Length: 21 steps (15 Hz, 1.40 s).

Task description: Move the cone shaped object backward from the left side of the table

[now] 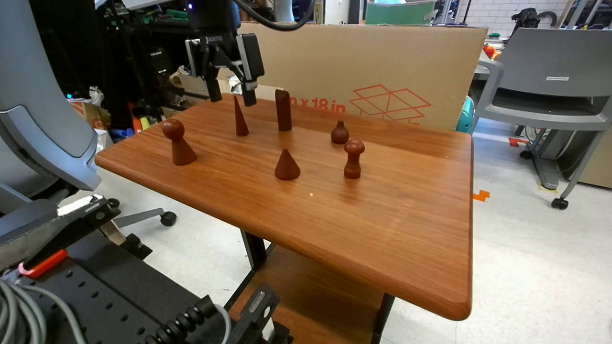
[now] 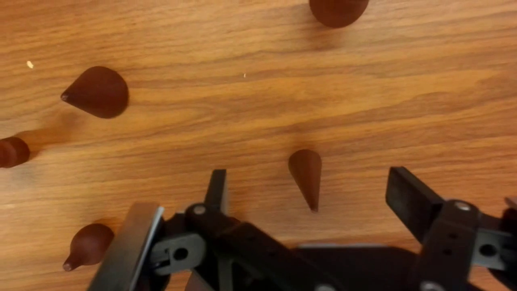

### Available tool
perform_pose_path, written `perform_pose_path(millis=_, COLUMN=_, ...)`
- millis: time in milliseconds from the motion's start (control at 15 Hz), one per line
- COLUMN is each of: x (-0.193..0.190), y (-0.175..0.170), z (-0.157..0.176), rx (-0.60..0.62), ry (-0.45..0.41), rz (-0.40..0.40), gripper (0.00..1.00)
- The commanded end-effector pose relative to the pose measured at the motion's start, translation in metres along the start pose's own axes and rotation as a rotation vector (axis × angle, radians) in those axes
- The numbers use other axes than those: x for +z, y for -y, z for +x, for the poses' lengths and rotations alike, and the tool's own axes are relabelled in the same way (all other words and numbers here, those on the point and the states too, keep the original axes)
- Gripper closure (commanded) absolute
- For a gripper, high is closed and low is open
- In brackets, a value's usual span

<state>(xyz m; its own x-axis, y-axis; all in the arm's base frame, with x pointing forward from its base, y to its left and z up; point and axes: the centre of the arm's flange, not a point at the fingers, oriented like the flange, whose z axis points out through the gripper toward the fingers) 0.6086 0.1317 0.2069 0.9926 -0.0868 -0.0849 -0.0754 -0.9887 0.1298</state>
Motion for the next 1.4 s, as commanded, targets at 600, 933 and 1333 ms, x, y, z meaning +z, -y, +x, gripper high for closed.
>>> perform_pose_path(millis=600, x=-0.004, y=0.015, z=0.023, rx=-0.049, ry=0.021, rz=-0.036, gripper=0.8)
perform_pose_path(millis=933, x=-0.011, y=0.003, z=0.007, rx=-0.073, ry=0.03, rz=-0.008, gripper=1.0)
perform_pose_path(millis=1333, x=-0.009, y=-0.008, z=-0.067, rx=-0.172, ry=0.148, rz=-0.003, gripper=0.97)
